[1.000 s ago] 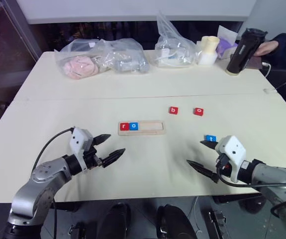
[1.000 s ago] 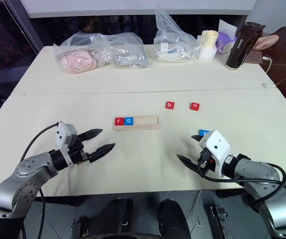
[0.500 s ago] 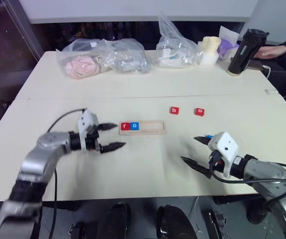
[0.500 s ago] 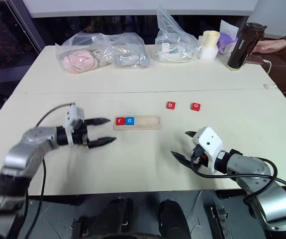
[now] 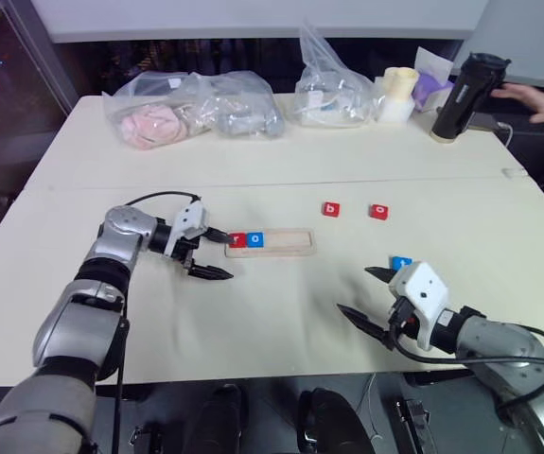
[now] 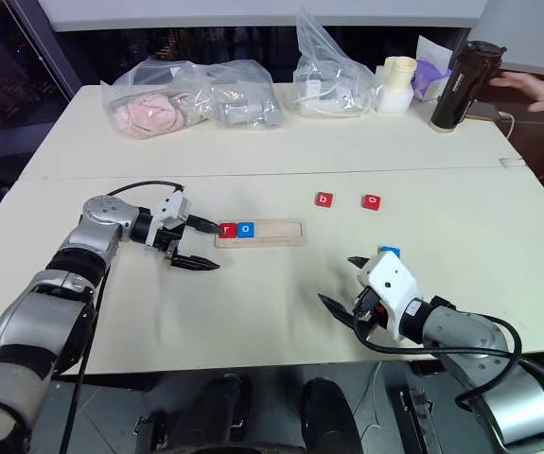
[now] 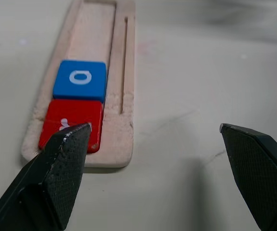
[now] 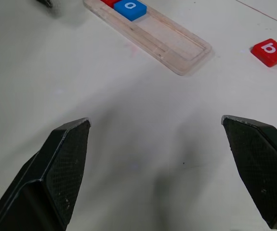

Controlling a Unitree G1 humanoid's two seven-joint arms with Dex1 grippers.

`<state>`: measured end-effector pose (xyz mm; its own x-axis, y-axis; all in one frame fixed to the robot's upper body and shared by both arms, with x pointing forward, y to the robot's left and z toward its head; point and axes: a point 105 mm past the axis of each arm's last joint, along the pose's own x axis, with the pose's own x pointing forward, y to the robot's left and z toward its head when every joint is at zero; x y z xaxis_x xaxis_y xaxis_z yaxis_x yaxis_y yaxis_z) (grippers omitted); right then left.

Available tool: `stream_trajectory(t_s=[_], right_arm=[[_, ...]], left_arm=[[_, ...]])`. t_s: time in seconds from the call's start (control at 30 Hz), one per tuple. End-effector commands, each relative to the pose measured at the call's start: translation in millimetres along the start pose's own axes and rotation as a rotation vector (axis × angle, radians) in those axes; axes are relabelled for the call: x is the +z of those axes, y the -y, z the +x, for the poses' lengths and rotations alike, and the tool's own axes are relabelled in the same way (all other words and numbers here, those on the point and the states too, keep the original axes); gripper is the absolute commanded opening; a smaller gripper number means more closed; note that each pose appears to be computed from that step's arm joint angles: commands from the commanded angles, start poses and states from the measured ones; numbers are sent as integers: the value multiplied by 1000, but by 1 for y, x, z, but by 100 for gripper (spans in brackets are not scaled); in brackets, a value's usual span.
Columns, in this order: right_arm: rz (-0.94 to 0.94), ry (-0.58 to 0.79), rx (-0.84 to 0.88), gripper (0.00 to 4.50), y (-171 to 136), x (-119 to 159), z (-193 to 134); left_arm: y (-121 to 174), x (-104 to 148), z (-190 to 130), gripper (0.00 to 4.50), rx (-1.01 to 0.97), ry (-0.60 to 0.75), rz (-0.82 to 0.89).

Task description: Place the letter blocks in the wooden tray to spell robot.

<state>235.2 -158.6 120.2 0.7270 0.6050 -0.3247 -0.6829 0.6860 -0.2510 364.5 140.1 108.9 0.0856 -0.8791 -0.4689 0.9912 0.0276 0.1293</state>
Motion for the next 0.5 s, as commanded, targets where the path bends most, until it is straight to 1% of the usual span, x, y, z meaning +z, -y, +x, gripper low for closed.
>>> stream_trajectory(t_s=[0.03,0.17,0.5], right_arm=[[-27,32,-23,447,-2,10,-5],[-24,27,-27,447,-4,9,-6],[-30,28,-28,447,-4,10,-3]], left_arm=[[-9,8,-3,450,47,7,29],[-16,14,-3,450,80,27,30],[-27,19,-4,450,149,29,11]])
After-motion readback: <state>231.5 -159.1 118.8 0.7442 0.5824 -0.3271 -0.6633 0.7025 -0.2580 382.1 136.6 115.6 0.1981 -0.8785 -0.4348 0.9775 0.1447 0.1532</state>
